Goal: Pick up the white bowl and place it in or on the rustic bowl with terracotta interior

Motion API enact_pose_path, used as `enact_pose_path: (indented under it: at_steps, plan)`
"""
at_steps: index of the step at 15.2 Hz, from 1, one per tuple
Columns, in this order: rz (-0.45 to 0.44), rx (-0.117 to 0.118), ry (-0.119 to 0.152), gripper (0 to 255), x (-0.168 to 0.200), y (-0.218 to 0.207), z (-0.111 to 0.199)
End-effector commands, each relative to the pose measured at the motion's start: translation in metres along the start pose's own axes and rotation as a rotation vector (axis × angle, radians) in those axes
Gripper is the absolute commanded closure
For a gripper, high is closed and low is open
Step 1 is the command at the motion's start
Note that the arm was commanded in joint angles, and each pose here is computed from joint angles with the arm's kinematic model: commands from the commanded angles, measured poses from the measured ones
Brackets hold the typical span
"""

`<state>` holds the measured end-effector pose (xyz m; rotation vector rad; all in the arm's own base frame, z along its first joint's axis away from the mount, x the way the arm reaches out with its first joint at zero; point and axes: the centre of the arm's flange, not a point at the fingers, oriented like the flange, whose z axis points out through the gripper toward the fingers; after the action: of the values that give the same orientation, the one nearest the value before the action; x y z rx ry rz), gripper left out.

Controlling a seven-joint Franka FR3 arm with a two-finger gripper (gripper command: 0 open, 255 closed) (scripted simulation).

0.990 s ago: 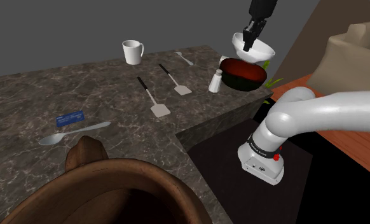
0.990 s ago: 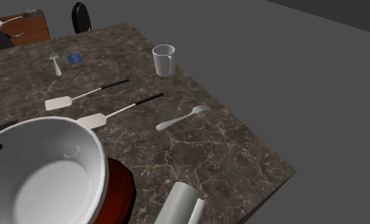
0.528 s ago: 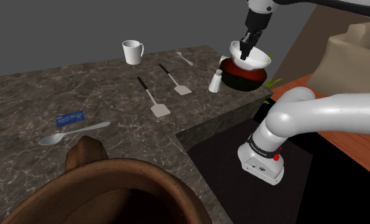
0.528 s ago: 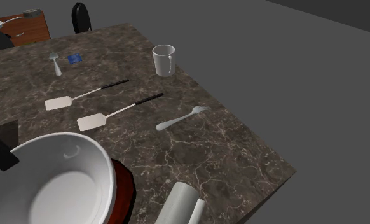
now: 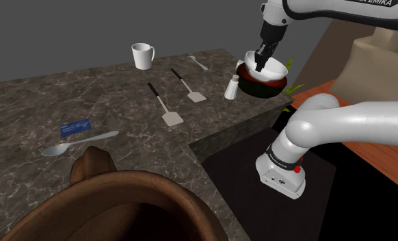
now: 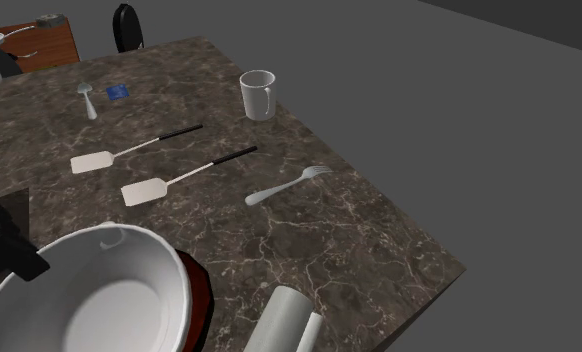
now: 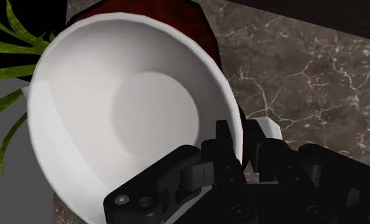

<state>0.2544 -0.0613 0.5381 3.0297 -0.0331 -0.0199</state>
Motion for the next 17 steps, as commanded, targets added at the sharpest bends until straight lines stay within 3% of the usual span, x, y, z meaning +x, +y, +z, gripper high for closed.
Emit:
enact_pose_path:
  at_steps: [1,4,5,10,14,17]
  plan:
    - [0.000,0.000,0.001,255,0.000,0.000,0.000]
    - [0.000,0.000,0.001,255,0.000,0.000,0.000]
    - [0.000,0.000,0.001,0,0.000,0.000,0.000]
    - [0.000,0.000,0.001,0,0.000,0.000,0.000]
    - [0.000,0.000,0.001,0,0.000,0.000,-0.050]
    - [0.000,0.000,0.001,0,0.000,0.000,-0.050]
